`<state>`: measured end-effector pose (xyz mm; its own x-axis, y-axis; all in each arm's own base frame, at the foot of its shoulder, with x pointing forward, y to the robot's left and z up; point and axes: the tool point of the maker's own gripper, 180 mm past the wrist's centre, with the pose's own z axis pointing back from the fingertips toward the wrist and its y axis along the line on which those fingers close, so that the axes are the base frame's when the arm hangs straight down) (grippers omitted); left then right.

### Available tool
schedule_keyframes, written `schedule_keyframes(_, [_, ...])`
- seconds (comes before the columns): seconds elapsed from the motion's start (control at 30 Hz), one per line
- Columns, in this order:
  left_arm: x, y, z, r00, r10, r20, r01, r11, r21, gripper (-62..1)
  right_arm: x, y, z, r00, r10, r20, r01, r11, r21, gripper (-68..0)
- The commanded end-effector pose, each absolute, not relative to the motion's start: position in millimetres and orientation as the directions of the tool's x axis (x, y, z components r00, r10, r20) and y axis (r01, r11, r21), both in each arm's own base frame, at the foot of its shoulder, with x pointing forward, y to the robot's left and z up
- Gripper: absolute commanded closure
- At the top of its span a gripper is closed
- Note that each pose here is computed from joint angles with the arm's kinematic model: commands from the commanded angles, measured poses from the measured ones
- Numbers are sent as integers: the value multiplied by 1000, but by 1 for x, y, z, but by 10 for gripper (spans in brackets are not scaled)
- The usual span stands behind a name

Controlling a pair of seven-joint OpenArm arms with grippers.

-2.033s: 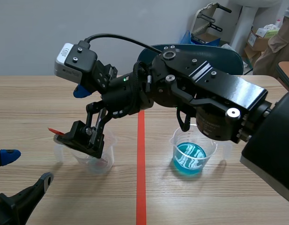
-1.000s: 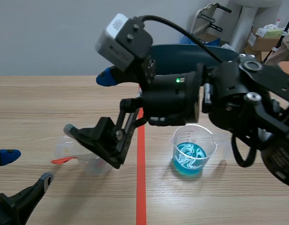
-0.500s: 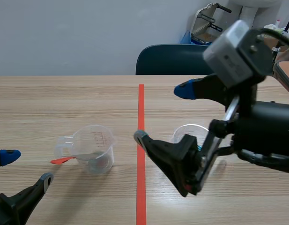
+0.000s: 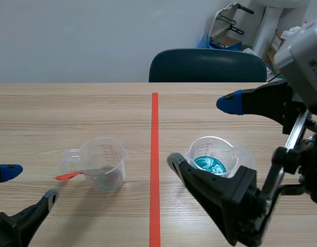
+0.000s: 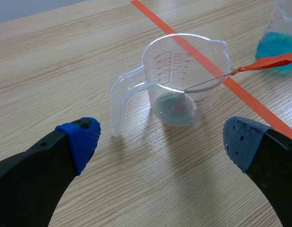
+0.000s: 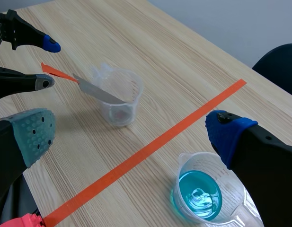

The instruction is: Do the redox reaction experiment

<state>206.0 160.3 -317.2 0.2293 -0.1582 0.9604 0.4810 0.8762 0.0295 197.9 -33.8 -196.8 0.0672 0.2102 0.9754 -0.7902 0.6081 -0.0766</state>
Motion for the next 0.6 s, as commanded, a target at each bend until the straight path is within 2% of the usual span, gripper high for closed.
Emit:
schedule_keyframes(0.0, [210,157,-309,199,-140,970,481,876,27,-555,200,-32,-191,46,192,980,-790,607,-82,-679])
schedule_keyframes(0.57, [208,164,-300,165,-148,975,495,868,48,-551,200,-33,-193,49,203,978,-790,607,-86,-679])
